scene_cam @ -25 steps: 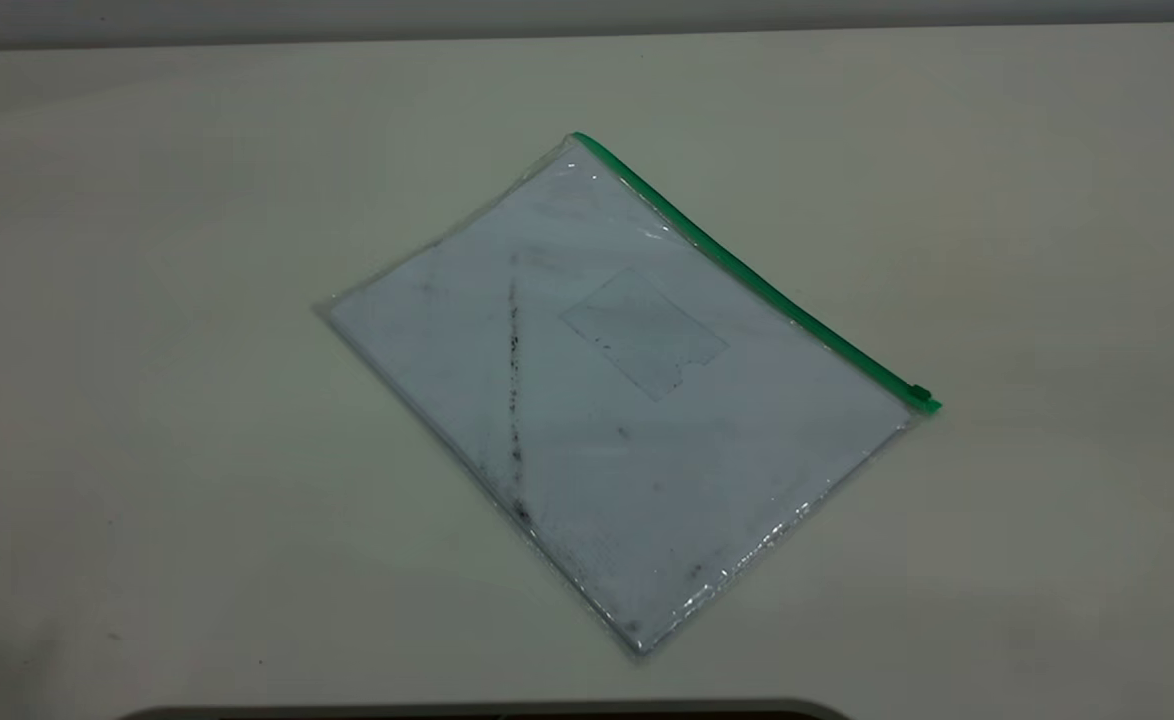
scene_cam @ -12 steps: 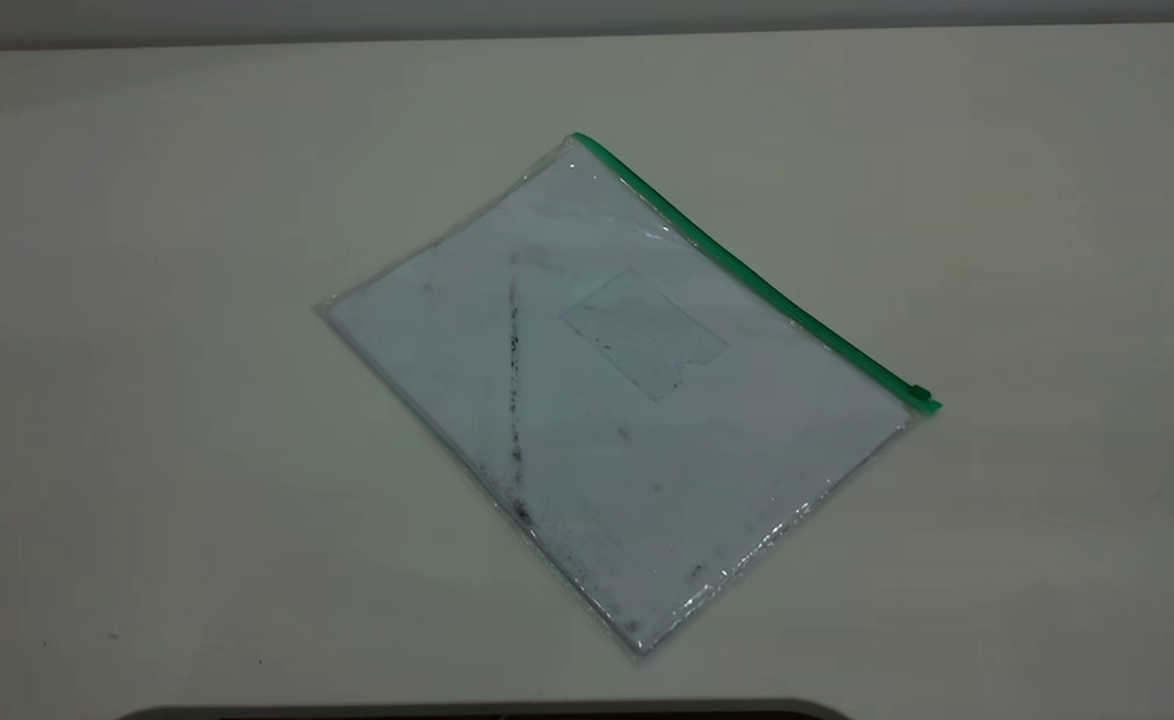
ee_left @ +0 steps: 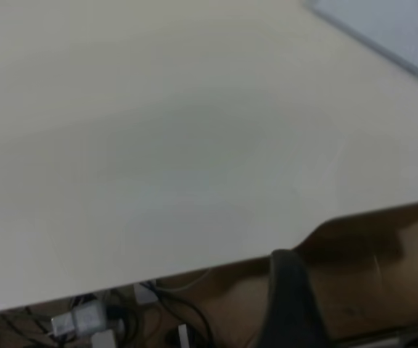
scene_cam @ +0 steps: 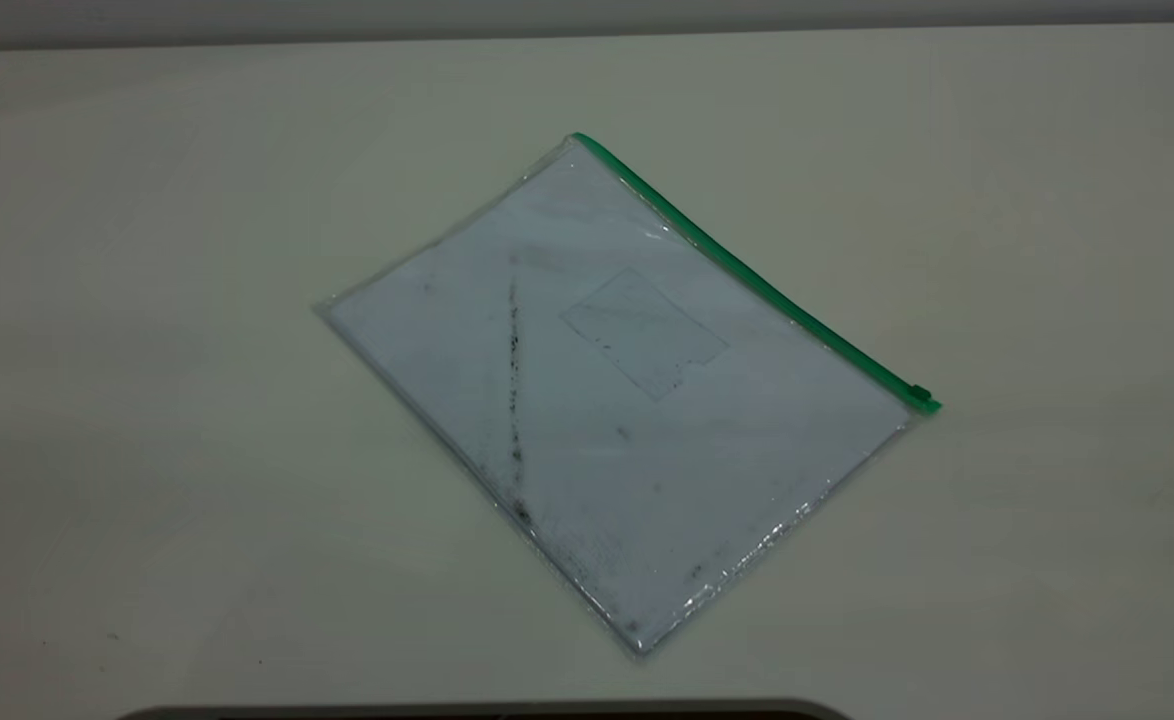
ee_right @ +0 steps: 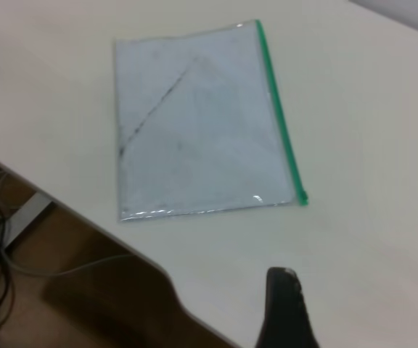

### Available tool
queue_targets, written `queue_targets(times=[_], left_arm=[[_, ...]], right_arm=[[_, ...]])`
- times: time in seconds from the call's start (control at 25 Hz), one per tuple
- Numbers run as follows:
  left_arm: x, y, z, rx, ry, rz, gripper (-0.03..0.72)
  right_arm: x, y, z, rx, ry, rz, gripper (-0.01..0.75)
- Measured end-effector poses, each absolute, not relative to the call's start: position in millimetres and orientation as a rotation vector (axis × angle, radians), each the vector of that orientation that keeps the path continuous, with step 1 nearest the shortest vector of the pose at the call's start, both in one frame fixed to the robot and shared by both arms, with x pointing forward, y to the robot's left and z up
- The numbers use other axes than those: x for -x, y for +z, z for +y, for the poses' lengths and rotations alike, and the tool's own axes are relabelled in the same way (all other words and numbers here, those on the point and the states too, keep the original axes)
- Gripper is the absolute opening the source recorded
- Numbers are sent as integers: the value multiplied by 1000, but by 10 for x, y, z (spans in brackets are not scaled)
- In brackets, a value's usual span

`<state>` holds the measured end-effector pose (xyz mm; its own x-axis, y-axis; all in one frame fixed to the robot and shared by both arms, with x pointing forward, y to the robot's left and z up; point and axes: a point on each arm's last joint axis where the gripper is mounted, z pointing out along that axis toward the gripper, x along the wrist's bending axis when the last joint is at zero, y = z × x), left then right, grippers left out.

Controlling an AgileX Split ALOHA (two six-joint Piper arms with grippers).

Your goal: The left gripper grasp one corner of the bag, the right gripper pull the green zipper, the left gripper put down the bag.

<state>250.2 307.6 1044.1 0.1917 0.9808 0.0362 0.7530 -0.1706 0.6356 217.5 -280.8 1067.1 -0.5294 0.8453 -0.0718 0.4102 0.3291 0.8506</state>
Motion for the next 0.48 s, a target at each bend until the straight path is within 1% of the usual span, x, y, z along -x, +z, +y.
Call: queue_targets(times=[0.2,0.48], left_arm=[[-2493,10434,3032,-2029,585,1545,577],[-2522,10326,2989,-2095,559,1475,577]], right_arm=[[-2138,10594,-2873,-1089,1047,2050,566],[-2245,10427,-2884,-1158,1028,2015,566]])
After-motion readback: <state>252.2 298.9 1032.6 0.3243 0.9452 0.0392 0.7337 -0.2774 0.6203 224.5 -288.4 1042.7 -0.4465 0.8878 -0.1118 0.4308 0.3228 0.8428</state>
